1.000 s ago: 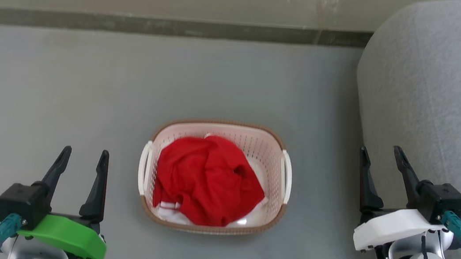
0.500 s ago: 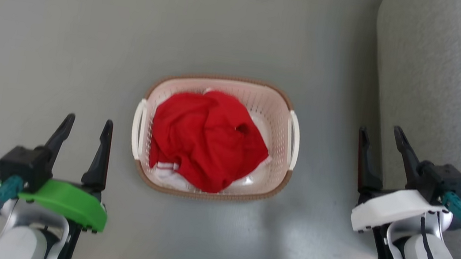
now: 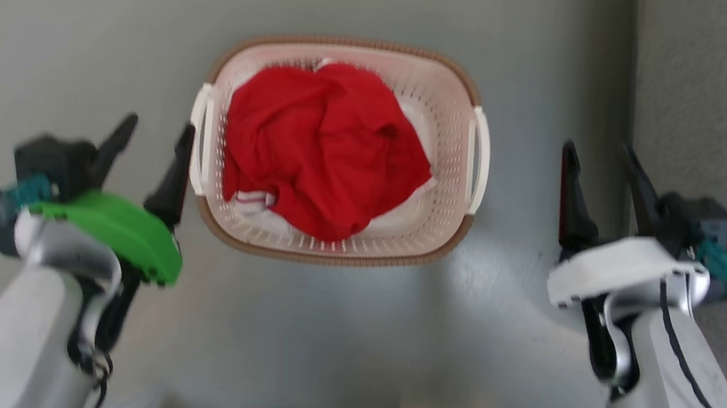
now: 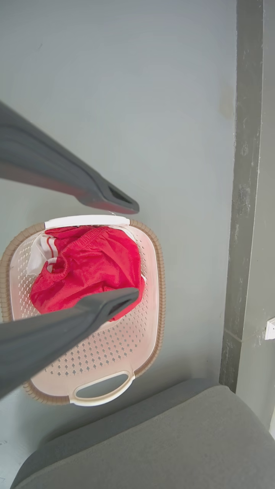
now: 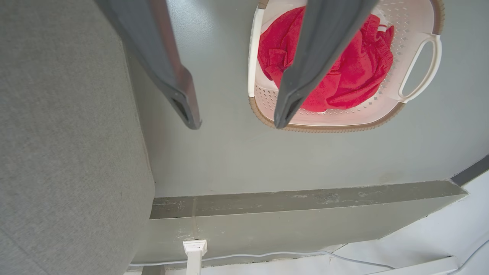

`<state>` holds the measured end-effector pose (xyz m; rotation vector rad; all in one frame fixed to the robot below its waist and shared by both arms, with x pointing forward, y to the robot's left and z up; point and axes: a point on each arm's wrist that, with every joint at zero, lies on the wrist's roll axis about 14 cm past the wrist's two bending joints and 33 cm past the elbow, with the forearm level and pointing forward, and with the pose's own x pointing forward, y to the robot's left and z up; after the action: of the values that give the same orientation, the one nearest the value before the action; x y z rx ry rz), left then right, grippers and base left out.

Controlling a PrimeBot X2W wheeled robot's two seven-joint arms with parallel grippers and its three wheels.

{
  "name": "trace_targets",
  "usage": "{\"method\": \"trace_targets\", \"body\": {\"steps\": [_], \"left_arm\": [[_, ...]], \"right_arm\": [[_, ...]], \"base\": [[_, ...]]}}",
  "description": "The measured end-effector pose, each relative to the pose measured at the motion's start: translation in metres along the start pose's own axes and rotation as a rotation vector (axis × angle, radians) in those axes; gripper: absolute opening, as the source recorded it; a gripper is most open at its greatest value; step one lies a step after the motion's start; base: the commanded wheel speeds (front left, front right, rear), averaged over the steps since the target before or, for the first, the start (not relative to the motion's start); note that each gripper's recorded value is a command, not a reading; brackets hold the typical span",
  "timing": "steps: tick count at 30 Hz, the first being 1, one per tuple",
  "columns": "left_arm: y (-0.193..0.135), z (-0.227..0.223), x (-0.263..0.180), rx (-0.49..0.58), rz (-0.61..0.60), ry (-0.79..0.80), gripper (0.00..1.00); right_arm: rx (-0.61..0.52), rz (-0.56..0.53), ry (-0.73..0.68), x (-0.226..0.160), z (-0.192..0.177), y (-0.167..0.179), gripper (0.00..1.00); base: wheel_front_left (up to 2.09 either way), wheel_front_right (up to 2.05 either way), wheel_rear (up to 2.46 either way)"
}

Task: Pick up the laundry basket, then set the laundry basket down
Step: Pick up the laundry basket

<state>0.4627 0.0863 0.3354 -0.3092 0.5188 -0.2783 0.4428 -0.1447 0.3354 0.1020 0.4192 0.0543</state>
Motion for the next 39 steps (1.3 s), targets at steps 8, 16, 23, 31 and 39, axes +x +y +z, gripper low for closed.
{"method": "trace_targets", "body": {"steps": [8, 16, 23, 31, 39], "left_arm": [[0.014, -0.035, 0.044, -0.053, 0.001, 0.137, 1.00], [0.043, -0.073, 0.088, 0.039, -0.008, 0.270, 1.00], [0.053, -0.114, 0.103, 0.043, -0.024, 0.372, 1.00], [0.062, -0.154, 0.109, 0.030, -0.018, 0.473, 1.00], [0.063, -0.177, 0.110, 0.005, -0.014, 0.538, 1.00]], "right_arm": [[-0.001, 0.040, 0.066, 0.041, -0.025, 0.011, 1.00], [-0.022, 0.068, 0.188, 0.072, -0.074, 0.013, 1.00], [-0.029, 0.066, 0.273, 0.080, -0.112, 0.007, 1.00], [-0.038, 0.110, 0.352, 0.083, -0.143, 0.013, 1.00], [-0.015, 0.153, 0.424, 0.081, -0.166, 0.025, 1.00]], "base": [[0.00, 0.00, 0.00], [0.00, 0.00, 0.00], [0.00, 0.00, 0.00], [0.00, 0.00, 0.00], [0.00, 0.00, 0.00]]}}
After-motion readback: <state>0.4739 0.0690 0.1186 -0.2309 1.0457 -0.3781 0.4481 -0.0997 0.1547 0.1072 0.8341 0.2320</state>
